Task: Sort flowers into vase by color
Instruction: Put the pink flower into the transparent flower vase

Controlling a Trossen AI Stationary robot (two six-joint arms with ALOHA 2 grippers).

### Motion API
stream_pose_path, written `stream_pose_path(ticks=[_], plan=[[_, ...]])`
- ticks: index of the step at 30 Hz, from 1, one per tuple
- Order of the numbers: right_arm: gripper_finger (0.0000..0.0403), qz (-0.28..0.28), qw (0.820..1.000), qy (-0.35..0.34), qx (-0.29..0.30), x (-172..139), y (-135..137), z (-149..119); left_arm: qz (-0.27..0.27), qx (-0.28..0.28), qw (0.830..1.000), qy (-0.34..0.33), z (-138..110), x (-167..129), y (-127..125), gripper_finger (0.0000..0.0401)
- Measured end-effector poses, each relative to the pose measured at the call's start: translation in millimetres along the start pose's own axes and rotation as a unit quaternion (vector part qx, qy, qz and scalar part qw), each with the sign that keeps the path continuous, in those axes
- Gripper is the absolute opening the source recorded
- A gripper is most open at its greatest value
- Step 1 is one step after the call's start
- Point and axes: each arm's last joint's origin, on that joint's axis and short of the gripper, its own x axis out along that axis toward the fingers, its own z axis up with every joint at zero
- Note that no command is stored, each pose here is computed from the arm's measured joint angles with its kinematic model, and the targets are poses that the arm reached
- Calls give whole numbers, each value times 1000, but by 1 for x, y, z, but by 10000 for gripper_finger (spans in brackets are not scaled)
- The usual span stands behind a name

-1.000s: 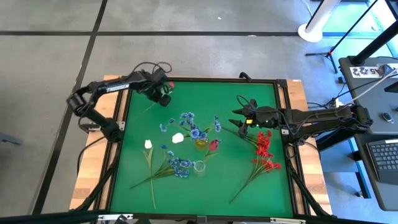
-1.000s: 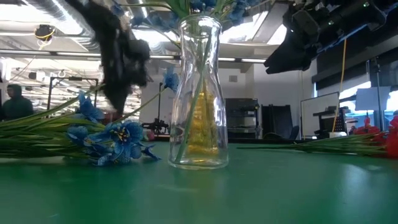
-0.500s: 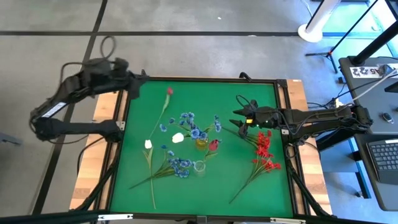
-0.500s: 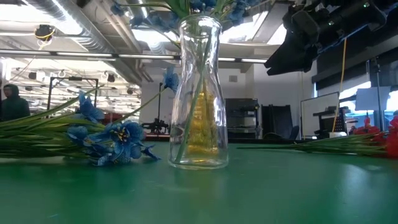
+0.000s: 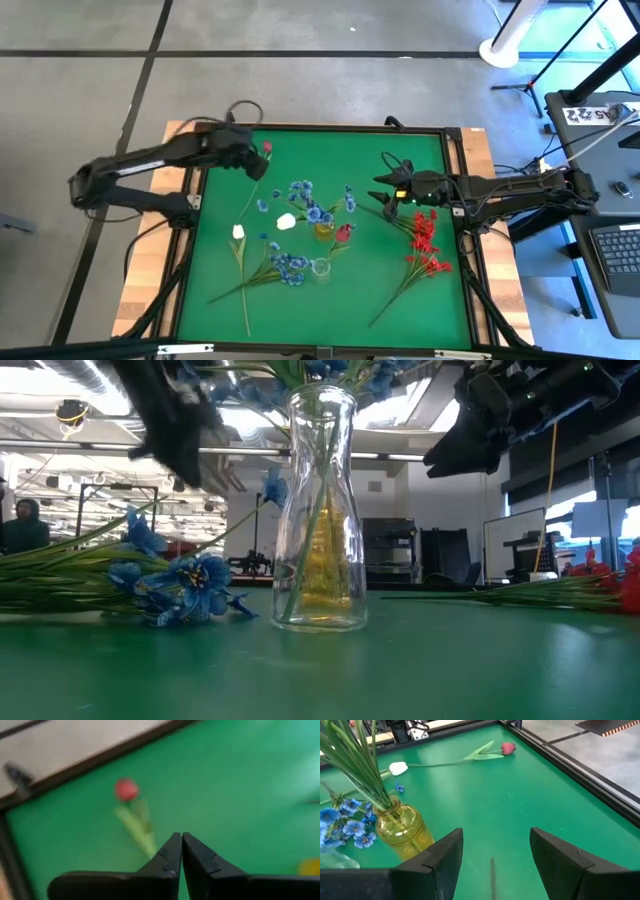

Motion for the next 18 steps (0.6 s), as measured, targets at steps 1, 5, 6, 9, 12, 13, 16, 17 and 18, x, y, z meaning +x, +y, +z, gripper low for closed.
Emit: stream_pose_path(ticks=[1,5,6,9,12,13,16,17,18], plan=[[230,0,1000,2,-1,0,0,0,14,7,1000,17,-2,14,-1,25],[230,-1,1000,4,-2,0,0,-1,54,25,995,80,-8,56,-3,68],[230,-1,1000,4,-2,0,0,-1,63,26,994,89,-8,66,-3,81],[230,-3,1000,10,-4,3,0,-2,80,28,990,115,-9,90,-4,120],[230,-5,1000,18,-7,7,1,-4,90,22,986,142,-10,110,-1,154],[230,-6,1000,24,-9,9,1,-6,90,20,984,154,-11,116,1,164],[230,-10,999,40,-14,15,2,-10,71,11,980,183,-13,129,2,186],[230,-12,999,46,-15,18,3,-12,69,10,979,190,-14,132,2,191],[230,-13,998,51,-17,20,3,-13,70,12,978,195,-16,135,2,194]])
